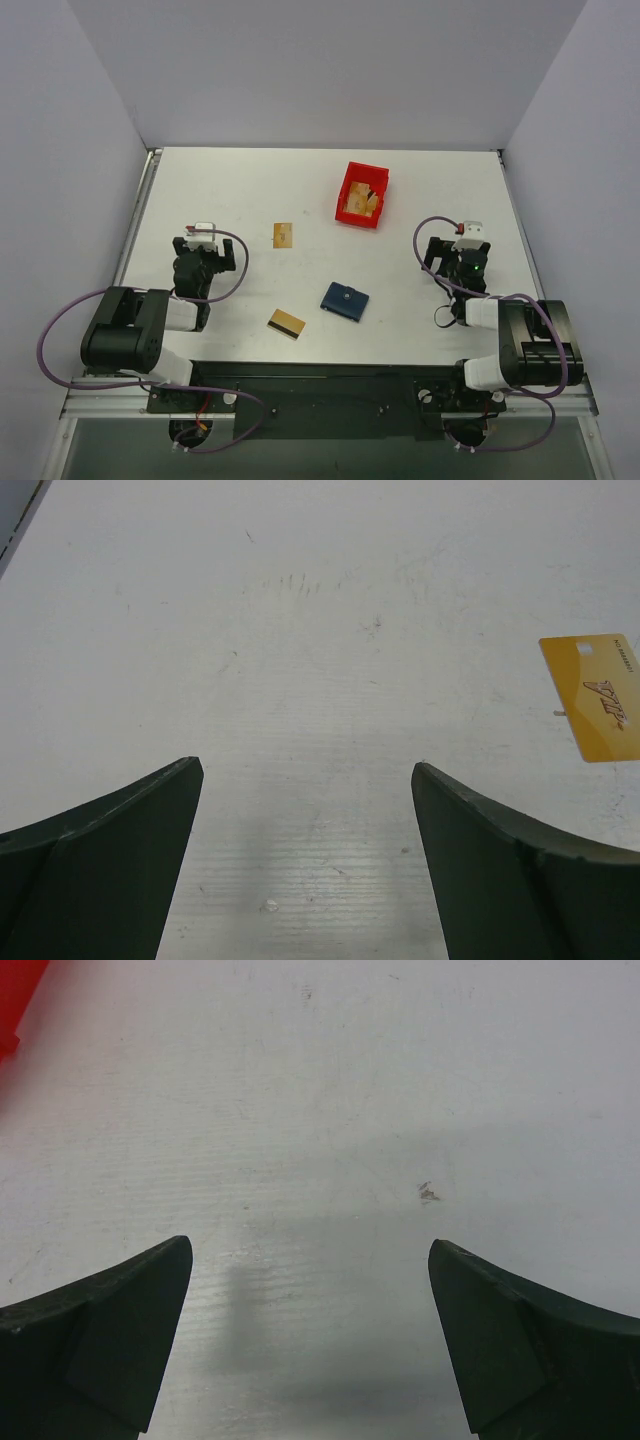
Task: Put the credit cards into the card holder
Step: Pick up the card holder from the center of the board.
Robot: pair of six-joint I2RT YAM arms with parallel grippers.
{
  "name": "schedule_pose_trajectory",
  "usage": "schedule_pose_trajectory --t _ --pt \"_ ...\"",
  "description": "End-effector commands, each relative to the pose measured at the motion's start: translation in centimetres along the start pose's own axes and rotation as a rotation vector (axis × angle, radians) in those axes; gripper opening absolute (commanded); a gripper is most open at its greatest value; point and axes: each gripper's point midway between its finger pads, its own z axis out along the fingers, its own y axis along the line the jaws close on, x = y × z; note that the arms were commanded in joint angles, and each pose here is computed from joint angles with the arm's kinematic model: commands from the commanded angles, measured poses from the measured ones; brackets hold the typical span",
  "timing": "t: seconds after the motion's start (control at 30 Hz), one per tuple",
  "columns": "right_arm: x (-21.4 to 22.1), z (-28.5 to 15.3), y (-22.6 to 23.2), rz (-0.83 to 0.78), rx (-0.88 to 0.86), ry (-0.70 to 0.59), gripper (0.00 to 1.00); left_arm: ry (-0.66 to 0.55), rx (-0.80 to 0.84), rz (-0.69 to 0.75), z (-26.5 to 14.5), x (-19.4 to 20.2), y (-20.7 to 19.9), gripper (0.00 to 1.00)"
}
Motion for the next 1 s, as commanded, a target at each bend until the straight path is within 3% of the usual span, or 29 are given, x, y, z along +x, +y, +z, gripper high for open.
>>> schedule_pose_trajectory --t 0.0,0.97 --pt "-2.02 0.57 0.37 0.004 -0.012 -0.057 1.00 -0.051 -0.003 -0.007 0.41 -1.66 0.06 0.97" --pt "-2.88 0.62 -0.44 0.016 0.047 -0.060 1.00 -0.037 -0.026 0.010 0.40 -1.66 -0.08 0.97"
